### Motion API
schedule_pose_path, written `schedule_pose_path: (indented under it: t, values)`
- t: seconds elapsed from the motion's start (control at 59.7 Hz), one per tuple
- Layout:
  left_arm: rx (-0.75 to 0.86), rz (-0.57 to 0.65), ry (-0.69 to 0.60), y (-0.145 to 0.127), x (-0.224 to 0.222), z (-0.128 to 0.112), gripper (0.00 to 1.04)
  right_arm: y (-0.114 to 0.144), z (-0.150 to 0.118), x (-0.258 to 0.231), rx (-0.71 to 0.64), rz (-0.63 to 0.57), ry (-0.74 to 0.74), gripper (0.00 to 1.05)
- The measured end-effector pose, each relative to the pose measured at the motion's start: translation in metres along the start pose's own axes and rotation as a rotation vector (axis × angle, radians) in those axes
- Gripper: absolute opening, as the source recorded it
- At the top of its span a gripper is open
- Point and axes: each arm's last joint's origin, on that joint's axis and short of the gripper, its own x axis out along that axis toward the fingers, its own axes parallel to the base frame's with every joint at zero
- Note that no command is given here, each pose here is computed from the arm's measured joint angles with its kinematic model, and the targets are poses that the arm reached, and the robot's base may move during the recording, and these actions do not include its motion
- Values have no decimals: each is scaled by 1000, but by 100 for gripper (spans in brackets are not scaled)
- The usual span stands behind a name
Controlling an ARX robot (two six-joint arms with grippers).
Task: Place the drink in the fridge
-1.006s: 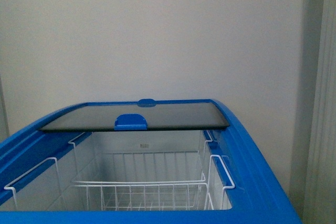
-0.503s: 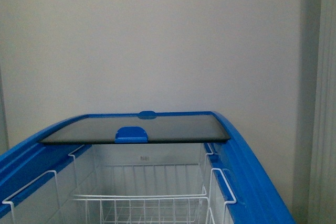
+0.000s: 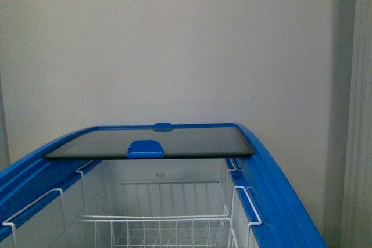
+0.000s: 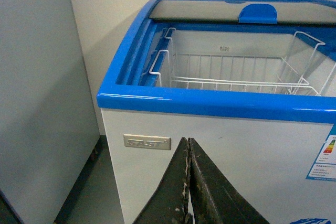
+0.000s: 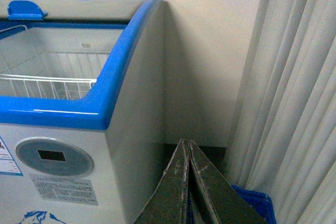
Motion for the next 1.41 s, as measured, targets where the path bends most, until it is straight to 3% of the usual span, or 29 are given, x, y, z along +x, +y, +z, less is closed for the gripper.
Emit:
schedule_pose_path:
  t: [0.872, 0.905, 1.106, 1.358, 1.408]
  values:
    - [0, 0, 0, 0, 0, 0, 3, 0, -6, -22, 0, 0, -20, 3]
    - [0, 0, 0, 0, 0, 0, 3, 0, -6, -22, 0, -1, -20, 8]
    - [-2, 0, 0, 0, 0, 0, 33, 0, -6, -22, 0, -1, -20, 40]
    - [-2, 0, 0, 0, 0, 0, 88, 0, -6, -22, 0, -1, -20, 93]
    - [-2, 0, 0, 0, 0, 0, 98, 0, -6, -22, 1, -1, -20, 98]
